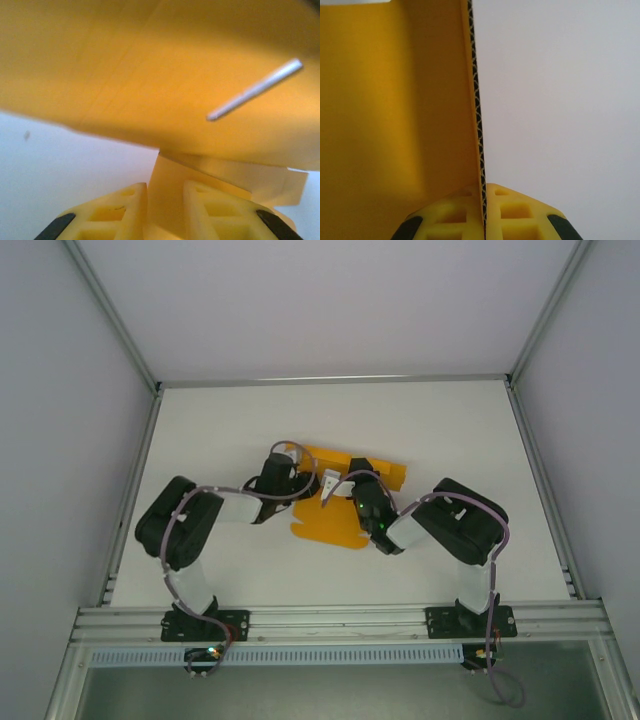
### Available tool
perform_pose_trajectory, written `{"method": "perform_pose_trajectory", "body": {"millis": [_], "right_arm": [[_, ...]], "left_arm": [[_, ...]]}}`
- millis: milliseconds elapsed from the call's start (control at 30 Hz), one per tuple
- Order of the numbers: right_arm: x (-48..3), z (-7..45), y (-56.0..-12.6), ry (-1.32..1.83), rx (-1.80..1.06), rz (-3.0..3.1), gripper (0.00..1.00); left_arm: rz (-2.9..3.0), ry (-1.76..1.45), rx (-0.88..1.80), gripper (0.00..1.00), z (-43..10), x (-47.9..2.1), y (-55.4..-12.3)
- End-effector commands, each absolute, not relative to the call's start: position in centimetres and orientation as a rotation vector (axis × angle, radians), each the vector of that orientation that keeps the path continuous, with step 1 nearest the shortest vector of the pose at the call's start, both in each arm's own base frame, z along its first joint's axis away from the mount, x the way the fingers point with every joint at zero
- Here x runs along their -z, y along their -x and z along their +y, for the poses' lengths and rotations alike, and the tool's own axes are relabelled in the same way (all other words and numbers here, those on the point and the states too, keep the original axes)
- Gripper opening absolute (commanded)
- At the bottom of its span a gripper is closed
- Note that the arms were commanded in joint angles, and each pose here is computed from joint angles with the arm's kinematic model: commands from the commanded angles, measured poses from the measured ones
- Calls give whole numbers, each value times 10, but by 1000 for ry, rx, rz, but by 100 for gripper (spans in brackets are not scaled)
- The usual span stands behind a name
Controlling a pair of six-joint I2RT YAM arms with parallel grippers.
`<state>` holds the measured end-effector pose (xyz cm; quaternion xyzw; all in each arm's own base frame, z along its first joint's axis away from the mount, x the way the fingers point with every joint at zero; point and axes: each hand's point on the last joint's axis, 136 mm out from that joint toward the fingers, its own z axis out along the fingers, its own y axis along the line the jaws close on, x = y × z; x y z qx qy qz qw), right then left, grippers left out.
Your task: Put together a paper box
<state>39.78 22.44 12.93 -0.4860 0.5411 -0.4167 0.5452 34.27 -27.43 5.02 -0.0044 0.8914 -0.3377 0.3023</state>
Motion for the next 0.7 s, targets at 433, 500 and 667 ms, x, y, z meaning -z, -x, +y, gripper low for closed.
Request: {"method": "perform_pose_trajectory", "body": {"millis": [433,500,667], "right_arm": [[-140,243,-406,1220,953,1152,0],[-129,243,-401,1239,923,1158,0],[-101,241,-388,1290,896,1196,0]], "left_arm": [[2256,-1,867,41,-216,-165,-342],[2220,-13,901,41,-220,-172,-346],[2261,-20,914,39,-224,-160,-345]]}}
